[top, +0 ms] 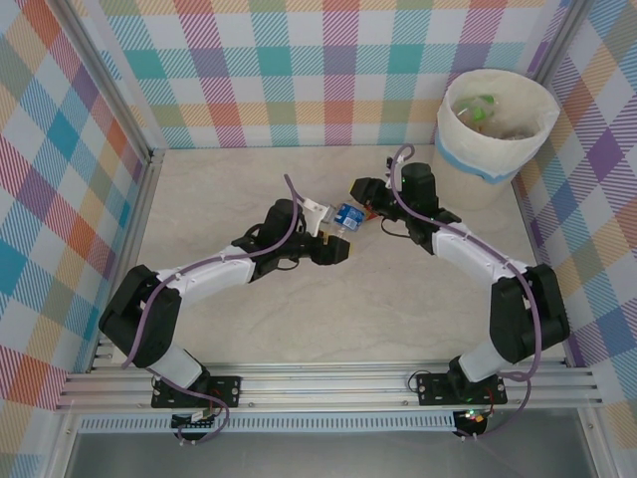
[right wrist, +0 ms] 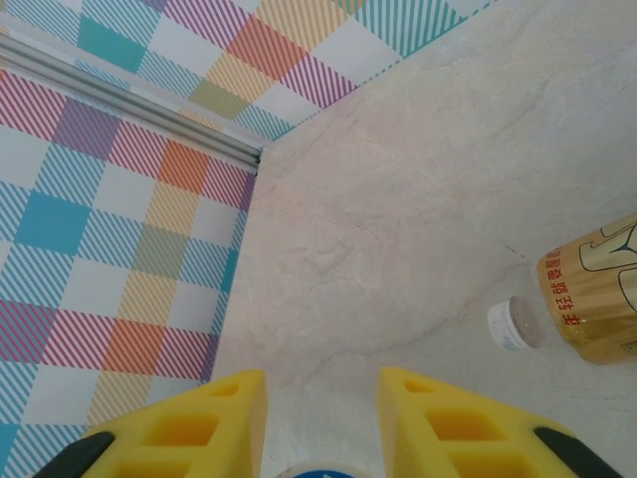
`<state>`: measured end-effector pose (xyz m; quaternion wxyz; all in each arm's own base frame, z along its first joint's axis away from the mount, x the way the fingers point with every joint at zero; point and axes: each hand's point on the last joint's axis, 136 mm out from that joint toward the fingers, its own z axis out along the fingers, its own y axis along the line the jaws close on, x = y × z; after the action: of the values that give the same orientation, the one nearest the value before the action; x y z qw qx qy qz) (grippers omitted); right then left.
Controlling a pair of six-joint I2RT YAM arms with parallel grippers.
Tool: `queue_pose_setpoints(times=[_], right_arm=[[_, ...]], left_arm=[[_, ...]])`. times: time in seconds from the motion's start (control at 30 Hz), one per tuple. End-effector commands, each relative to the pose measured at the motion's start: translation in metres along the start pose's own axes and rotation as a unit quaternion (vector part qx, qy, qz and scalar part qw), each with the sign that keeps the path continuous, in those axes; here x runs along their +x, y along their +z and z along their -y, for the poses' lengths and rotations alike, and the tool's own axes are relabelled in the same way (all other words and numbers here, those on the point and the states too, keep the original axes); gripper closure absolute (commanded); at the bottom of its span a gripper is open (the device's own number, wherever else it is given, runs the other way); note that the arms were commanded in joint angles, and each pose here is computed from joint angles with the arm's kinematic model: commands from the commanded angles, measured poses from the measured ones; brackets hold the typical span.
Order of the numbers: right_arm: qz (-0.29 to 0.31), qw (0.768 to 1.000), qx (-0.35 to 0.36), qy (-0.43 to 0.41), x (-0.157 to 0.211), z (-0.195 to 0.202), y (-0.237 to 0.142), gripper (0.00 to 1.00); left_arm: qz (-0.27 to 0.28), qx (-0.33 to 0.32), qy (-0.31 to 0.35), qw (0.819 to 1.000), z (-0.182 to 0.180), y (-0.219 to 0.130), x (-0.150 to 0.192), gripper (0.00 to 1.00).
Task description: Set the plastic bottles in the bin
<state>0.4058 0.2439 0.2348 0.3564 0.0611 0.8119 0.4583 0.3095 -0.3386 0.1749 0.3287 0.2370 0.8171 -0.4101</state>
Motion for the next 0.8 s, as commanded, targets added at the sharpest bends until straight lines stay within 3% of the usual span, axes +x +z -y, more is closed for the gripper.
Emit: queue_pose_setpoints(times=[0.0,0.07,0.17,0.3,0.4,0.57,0.77], right_arm=[[0.016,0.999,-0.008,-0.029,-0.006,-0.013,-0.013,1.00],[0.023,0.999,-0.001,-0.028,-0.009,-0.012,-0.016,1.00],[0.037,0.999,0.013,-0.025,-0.017,-0.005,-0.021,1.00],[0.065,0.997,0.039,-0.014,-0.036,0.011,-0.032,1.00],[0.093,0.994,0.055,-0.005,-0.054,0.022,-0.044,1.00],[0.149,0.986,0.072,0.011,-0.089,0.034,-0.067,1.00],[0.226,0.971,0.081,0.019,-0.133,0.032,-0.096,1.00]], left_arm=[[0.024,-0.018,-0.008,1.000,-0.002,0.000,-0.015,0.34],[0.028,-0.021,-0.012,0.999,-0.003,-0.002,-0.016,0.16],[0.041,-0.024,-0.015,0.999,-0.002,-0.008,-0.019,0.00],[0.072,-0.022,-0.016,0.997,0.002,-0.022,-0.020,0.00],[0.106,-0.068,-0.028,0.992,-0.013,-0.037,-0.020,0.00],[0.180,-0.205,-0.075,0.959,-0.060,-0.078,-0.013,0.00],[0.228,-0.272,-0.103,0.929,-0.082,-0.113,-0.002,0.00]])
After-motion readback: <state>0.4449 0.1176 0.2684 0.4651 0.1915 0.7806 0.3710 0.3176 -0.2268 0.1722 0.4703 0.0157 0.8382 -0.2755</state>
